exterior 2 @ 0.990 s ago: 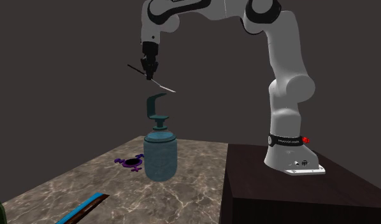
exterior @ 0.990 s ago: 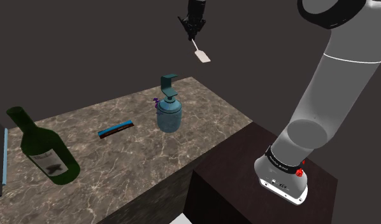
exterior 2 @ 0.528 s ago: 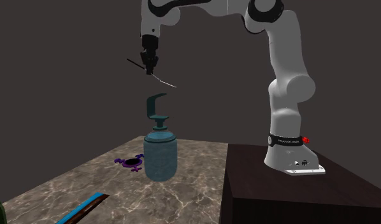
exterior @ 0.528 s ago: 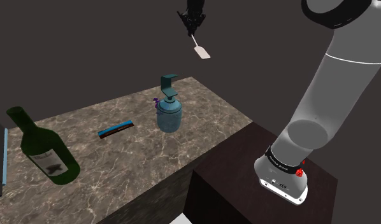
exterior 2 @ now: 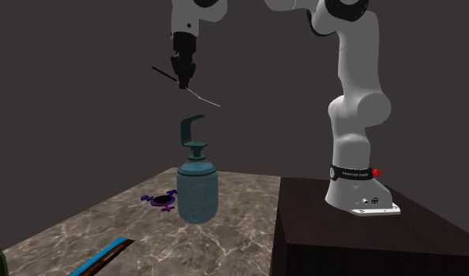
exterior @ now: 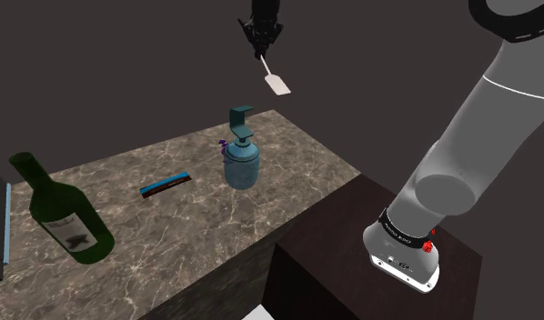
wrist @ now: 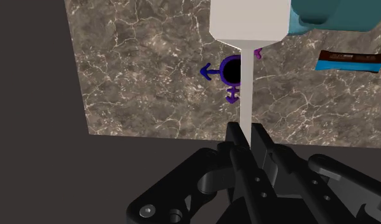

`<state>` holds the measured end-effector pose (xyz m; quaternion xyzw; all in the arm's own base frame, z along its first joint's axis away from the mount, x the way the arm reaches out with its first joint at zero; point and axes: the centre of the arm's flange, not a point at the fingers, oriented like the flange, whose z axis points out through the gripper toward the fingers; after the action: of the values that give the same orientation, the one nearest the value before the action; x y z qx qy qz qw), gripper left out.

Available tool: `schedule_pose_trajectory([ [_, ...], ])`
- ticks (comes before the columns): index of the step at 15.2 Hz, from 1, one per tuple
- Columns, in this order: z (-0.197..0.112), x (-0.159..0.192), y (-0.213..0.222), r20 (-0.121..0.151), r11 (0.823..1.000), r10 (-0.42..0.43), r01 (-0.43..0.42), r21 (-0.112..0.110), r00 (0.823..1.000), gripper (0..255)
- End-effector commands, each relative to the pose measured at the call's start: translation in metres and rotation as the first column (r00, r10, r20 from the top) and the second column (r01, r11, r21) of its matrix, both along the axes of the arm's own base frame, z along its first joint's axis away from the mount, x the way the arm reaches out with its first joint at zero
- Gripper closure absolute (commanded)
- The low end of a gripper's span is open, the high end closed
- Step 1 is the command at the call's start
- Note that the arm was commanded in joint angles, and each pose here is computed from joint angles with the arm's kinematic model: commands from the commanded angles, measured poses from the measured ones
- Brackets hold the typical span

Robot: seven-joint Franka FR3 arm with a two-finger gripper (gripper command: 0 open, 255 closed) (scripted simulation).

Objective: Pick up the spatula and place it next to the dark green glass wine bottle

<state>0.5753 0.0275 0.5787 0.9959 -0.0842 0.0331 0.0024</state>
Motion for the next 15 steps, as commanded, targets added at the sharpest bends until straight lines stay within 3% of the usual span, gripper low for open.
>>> schedule_pose_trajectory([
  [1,0.001,-0.009,0.026,0.000,1.000,-0.001,0.001,0.000,1.000,255],
  [15,0.001,-0.072,0.199,0.000,1.000,-0.001,0.001,0.000,1.000,255],
])
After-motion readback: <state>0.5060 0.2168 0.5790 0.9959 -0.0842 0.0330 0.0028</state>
